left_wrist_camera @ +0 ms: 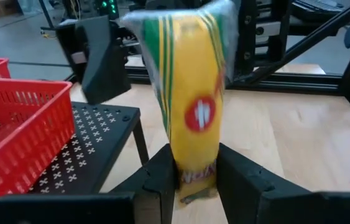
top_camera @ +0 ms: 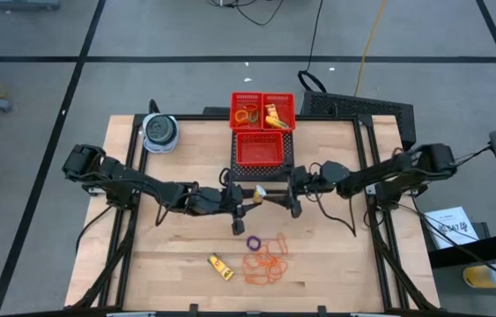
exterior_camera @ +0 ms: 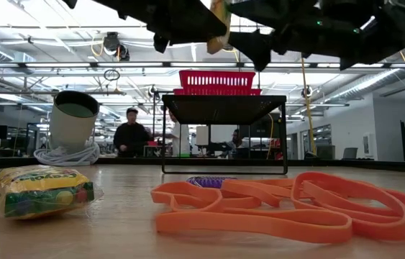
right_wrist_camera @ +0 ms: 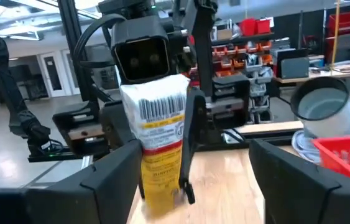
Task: Pick & Place Office Desk Supplies
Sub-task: Put the yellow pack of crayon in the top right red bin on the shelf
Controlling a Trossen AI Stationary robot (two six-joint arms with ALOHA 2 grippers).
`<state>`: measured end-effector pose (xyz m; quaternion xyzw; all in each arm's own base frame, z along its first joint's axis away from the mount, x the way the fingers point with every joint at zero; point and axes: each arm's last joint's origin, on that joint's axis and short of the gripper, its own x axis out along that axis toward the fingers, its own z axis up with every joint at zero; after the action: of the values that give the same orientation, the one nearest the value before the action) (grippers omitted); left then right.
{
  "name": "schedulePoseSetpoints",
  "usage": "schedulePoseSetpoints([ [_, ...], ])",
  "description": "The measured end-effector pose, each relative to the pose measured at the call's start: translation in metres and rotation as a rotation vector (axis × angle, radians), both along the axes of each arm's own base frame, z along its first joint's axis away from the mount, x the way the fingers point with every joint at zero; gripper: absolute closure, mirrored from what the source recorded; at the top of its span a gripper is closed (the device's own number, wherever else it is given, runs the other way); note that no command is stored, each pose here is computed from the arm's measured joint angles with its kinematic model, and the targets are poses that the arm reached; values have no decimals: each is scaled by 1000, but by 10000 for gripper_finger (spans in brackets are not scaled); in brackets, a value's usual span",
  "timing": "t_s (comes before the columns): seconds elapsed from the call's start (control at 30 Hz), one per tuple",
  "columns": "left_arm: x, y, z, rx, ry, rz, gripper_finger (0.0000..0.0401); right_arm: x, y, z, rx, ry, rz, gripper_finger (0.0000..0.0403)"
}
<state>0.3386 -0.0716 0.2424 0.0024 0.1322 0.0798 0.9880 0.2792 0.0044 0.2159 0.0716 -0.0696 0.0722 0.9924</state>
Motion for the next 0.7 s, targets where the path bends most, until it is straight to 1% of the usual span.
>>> schedulePoseSetpoints([
  [0.17, 0, 0, 2, -6, -14, -3, 295, 16, 0, 5, -13, -11, 8, 120],
  [0.27, 0, 0, 2, -9, -16, -4, 295, 21, 1, 7, -24, -21, 47, 126],
  [0.57, 0, 0, 2, -7, -17, 3, 295, 22, 3, 2, -16, 30, 62, 132],
  [0.7, 0, 0, 2, -8, -16, 3, 295, 22, 8, 2, -58, 22, 88, 122],
])
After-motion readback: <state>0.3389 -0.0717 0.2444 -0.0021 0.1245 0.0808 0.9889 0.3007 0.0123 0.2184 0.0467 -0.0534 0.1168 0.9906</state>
